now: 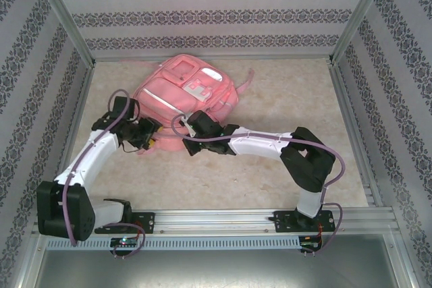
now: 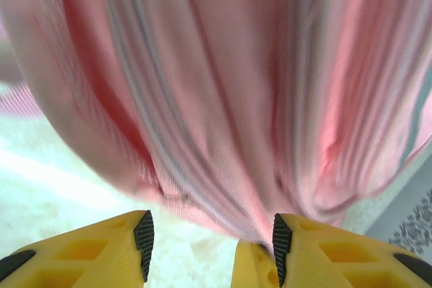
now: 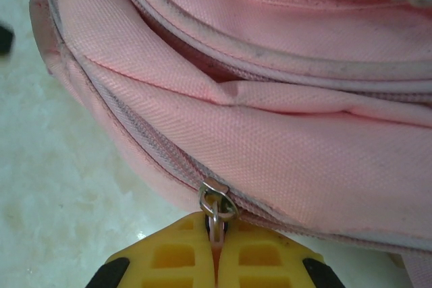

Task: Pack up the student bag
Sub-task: Zip the student bag at the top-center of the table.

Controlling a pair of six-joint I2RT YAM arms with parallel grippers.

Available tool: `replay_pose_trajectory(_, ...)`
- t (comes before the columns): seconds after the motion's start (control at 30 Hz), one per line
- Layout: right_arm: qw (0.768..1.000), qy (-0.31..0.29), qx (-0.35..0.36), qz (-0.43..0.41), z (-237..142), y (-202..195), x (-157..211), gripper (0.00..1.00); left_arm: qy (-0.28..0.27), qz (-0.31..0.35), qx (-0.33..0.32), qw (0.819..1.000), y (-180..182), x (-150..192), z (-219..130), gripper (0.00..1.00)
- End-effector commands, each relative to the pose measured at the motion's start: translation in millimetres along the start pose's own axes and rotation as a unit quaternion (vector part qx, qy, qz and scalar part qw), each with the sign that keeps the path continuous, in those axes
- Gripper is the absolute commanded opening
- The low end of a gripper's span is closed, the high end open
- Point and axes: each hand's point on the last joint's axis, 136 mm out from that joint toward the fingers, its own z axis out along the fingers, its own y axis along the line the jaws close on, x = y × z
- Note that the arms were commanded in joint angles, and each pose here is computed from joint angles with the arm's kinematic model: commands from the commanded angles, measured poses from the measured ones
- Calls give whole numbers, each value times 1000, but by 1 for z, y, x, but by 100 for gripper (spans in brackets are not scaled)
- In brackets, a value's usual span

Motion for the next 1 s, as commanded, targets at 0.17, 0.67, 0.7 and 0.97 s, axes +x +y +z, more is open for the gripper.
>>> replay_pose_trajectory(0.17,999,-29,-23,4,-2,12,-21,0,16,-10,26,999,-36,13,30,57)
replay_pose_trajectory(0.67,998,-37,56,19,-16,-44,-13,0,-82,75,-81,990,-18,-8,18,0)
replay_pose_trajectory(0.7,996,-39,72,27,-20,-60,-13,0,-92,80,-87,989,-14,-10,11,0)
replay_pose_trajectory(0.97,973,-25,203,110,-44,-201,2,0,-118,69,-73,988,4,-26,-22,0)
